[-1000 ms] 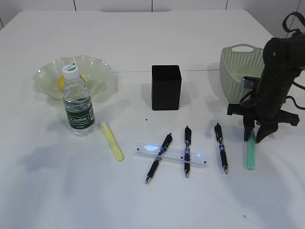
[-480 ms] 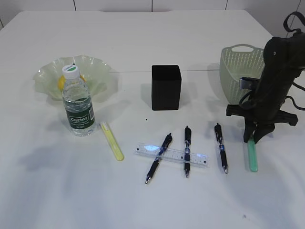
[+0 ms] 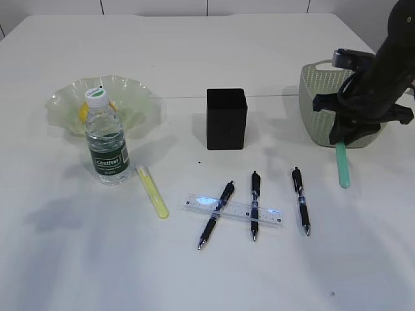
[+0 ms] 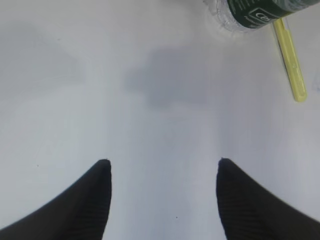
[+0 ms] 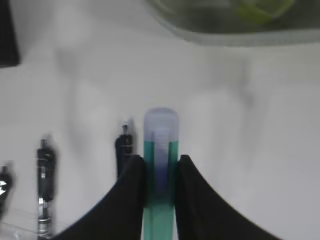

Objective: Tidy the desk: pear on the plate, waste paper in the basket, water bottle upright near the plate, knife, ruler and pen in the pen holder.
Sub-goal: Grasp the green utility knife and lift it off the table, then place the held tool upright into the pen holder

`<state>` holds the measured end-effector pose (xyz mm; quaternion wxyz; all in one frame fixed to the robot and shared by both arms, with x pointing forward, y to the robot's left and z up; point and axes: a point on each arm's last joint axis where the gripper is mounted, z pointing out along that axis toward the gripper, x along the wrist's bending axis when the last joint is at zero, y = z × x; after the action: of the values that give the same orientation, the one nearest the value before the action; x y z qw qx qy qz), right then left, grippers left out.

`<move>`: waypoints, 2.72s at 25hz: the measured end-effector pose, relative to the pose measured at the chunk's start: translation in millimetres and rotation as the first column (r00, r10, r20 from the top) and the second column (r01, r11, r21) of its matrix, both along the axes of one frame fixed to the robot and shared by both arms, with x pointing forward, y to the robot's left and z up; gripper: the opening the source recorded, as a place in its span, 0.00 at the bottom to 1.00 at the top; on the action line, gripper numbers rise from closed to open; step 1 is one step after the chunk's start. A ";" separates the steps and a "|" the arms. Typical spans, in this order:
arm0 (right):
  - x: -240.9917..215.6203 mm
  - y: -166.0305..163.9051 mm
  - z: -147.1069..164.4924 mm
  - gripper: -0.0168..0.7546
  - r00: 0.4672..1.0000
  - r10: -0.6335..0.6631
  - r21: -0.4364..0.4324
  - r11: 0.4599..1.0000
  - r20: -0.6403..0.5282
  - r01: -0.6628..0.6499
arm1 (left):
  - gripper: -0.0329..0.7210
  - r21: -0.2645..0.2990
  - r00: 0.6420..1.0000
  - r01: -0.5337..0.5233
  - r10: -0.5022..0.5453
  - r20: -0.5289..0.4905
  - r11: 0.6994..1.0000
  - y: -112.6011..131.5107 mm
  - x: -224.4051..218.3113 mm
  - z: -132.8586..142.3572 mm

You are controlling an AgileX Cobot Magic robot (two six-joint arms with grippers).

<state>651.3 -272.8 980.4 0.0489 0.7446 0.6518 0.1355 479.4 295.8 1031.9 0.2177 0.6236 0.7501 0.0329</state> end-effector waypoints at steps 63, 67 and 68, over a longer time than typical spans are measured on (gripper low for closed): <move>84.1 138.6 -5.3 0.24 0.642 0.305 -0.129 0.943 0.703 -0.307 | 0.66 0.005 1.000 -0.009 0.009 0.027 1.000 0.7 2.3 0.8; 84.1 138.6 -5.3 0.34 0.642 0.305 -0.129 0.943 0.703 -0.307 | 0.66 0.005 1.000 -0.009 0.009 0.027 1.000 0.7 2.3 0.8; 84.1 138.6 -5.3 0.36 0.642 0.305 -0.129 0.943 0.703 -0.307 | 0.66 0.005 1.000 -0.009 0.009 0.027 1.000 0.7 2.3 0.8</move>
<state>735.4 -134.3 975.1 0.2733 0.5123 0.6971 0.4206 481.7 296.5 1032.7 0.2259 0.6205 0.7497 0.0440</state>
